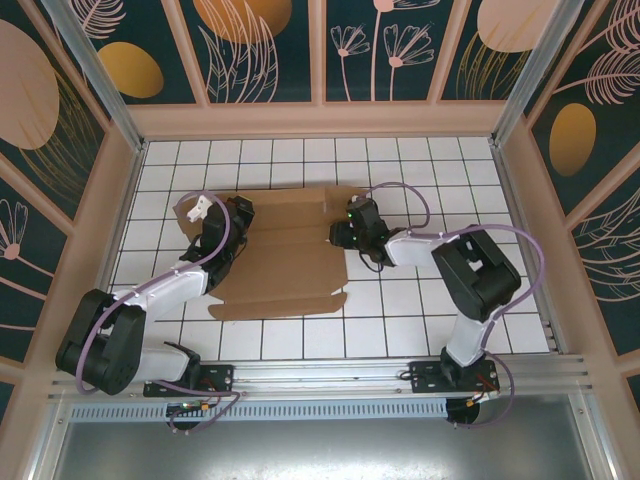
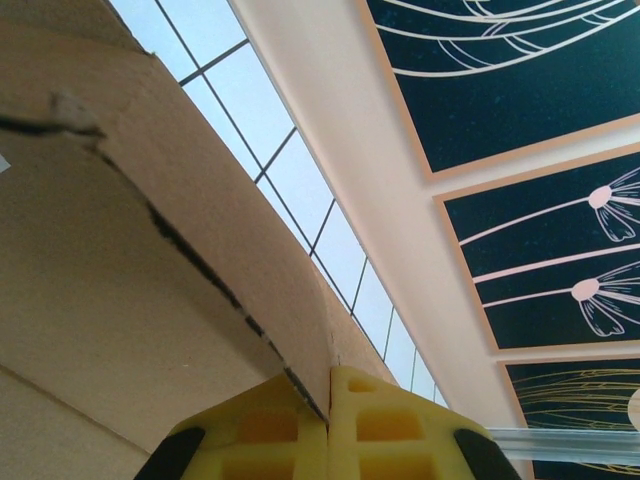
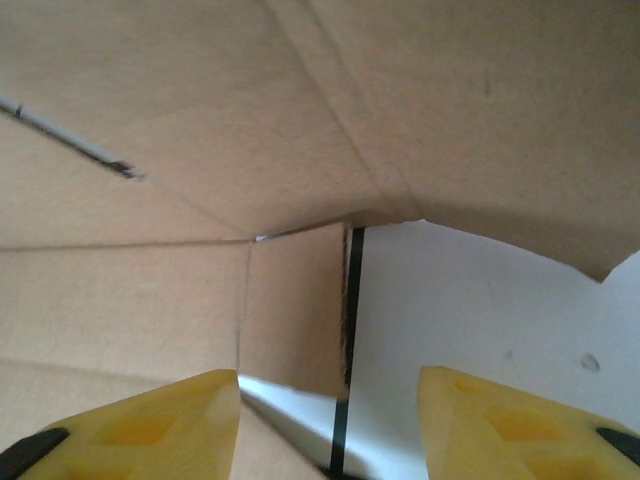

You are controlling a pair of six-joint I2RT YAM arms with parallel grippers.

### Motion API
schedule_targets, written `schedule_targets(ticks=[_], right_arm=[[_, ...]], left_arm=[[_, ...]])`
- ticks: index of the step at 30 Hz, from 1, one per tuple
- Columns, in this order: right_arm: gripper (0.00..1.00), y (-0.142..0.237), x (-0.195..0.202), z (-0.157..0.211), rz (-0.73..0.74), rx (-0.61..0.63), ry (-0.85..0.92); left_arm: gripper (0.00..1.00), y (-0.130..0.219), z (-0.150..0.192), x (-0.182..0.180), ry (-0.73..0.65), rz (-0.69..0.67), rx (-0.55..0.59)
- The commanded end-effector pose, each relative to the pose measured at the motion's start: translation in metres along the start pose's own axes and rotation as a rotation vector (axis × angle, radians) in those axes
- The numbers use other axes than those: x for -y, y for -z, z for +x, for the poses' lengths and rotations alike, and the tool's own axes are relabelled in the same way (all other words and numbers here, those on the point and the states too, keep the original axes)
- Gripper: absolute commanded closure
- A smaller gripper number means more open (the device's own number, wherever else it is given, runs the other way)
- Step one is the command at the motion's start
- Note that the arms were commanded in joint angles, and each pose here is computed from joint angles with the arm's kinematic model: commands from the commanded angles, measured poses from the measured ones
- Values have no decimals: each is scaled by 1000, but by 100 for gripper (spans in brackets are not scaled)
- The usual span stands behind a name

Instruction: Fold the paper box

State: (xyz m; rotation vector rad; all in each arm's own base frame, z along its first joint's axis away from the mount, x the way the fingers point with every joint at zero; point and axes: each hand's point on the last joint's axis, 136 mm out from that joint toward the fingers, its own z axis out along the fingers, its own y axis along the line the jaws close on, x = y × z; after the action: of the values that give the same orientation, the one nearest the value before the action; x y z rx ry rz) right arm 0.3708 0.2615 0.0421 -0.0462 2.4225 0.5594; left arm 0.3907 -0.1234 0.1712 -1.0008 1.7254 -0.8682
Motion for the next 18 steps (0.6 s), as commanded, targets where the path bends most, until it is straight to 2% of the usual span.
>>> schedule_targets(ticks=[1, 10, 18], right_arm=[[49, -8, -20, -14, -118, 33, -21], [50, -4, -86, -16, -429, 17, 7], [53, -13, -113, 5, -533, -69, 23]], left_arm=[[100, 3, 2, -21, -25, -67, 2], [100, 6, 3, -23, -28, -66, -2], [100, 7, 5, -24, -20, -62, -14]])
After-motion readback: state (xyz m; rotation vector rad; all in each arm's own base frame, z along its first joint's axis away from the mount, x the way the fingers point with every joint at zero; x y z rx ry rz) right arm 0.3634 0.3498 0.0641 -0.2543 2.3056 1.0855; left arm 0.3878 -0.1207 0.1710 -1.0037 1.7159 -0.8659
